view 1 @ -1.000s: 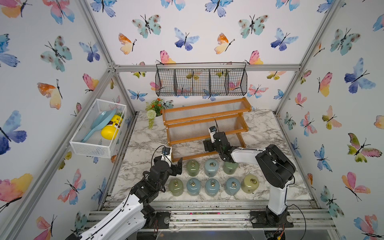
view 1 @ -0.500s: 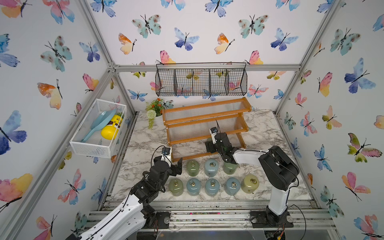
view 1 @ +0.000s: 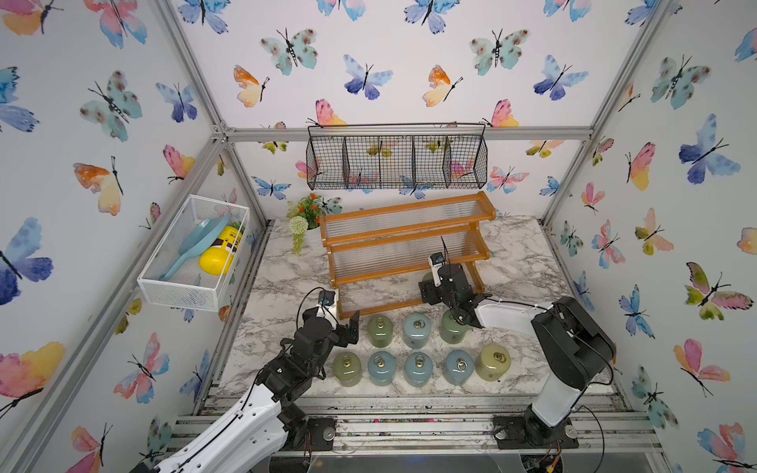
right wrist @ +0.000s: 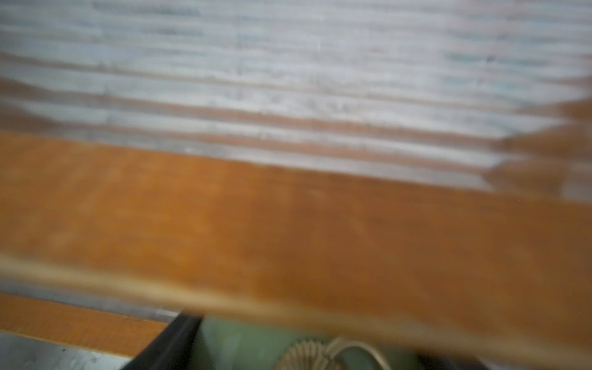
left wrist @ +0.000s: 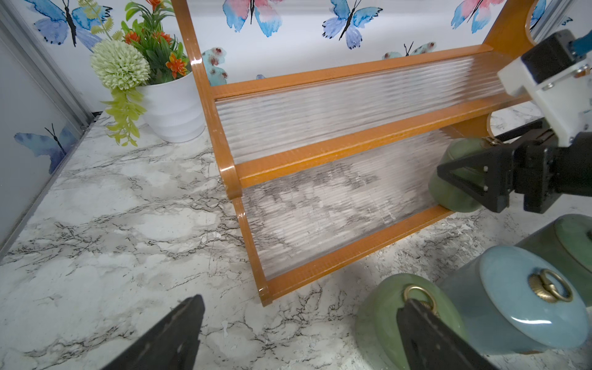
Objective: Remove the tea canisters from the shelf
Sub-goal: Pick up the tea canister from the shelf, then place the tea canister at the center of the board.
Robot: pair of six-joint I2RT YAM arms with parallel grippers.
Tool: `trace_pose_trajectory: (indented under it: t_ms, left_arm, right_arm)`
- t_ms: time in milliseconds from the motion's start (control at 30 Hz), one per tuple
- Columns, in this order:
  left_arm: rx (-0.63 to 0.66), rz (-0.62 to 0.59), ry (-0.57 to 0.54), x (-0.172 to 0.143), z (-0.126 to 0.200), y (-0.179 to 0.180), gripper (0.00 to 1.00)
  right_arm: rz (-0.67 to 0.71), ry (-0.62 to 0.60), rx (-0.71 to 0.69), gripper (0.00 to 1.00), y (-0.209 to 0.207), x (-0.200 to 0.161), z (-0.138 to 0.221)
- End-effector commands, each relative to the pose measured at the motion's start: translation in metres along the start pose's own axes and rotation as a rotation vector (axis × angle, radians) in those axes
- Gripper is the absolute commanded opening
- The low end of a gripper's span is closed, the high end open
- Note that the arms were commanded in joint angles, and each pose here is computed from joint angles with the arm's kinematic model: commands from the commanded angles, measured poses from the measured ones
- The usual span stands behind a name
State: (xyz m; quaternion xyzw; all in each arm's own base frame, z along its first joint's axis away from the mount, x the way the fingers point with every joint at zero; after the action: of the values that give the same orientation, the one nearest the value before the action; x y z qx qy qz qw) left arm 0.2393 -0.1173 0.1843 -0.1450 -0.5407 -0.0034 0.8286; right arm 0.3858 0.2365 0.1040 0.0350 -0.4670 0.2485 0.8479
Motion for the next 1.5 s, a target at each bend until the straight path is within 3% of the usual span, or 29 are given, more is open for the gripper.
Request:
trace_pose_trajectory:
  t_ms: [0, 333, 667, 1133, 1467]
  left_arm:
    - [-0.013, -0.001, 0.001, 0.001, 0.001, -0.001, 0.98]
    - [-0.027, 0.000, 0.001, 0.000, 0.002, -0.002, 0.98]
    - [-0.034, -0.005, 0.004, -0.001, 0.001, -0.003, 0.98]
    - [-0.035, -0.006, 0.001, 0.000, 0.001, -0.004, 0.99]
    - [-0.036, -0.006, 0.000, 0.000, 0.001, -0.004, 0.99]
  right_arm:
    - [-0.038, -0.045, -0.063, 0.72, -0.023, 0.012, 0.015]
    - [-0.112, -0.038, -0.158, 0.72, -0.071, -0.005, 0.048]
    - [-0.145, 0.020, -0.239, 0.72, -0.086, -0.038, 0.082]
    - [-0.260, 0.099, -0.283, 0.72, -0.091, -0.084, 0.107]
    - [-0.349, 0.154, -0.262, 0.72, -0.083, -0.102, 0.103]
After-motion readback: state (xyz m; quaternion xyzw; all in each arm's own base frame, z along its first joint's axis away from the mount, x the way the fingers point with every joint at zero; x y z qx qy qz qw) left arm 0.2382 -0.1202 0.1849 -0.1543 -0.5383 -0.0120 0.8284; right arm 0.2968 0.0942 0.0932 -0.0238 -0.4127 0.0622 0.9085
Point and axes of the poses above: each gripper's point midway between its finger pads, its own z axis back along the fingers, its own y axis along the line the jaws close on, x = y × z, the point moved 2 cm from there along z, back along the fingers, and after that the axes turned 11 degrees about z, right-handed, at the moved point
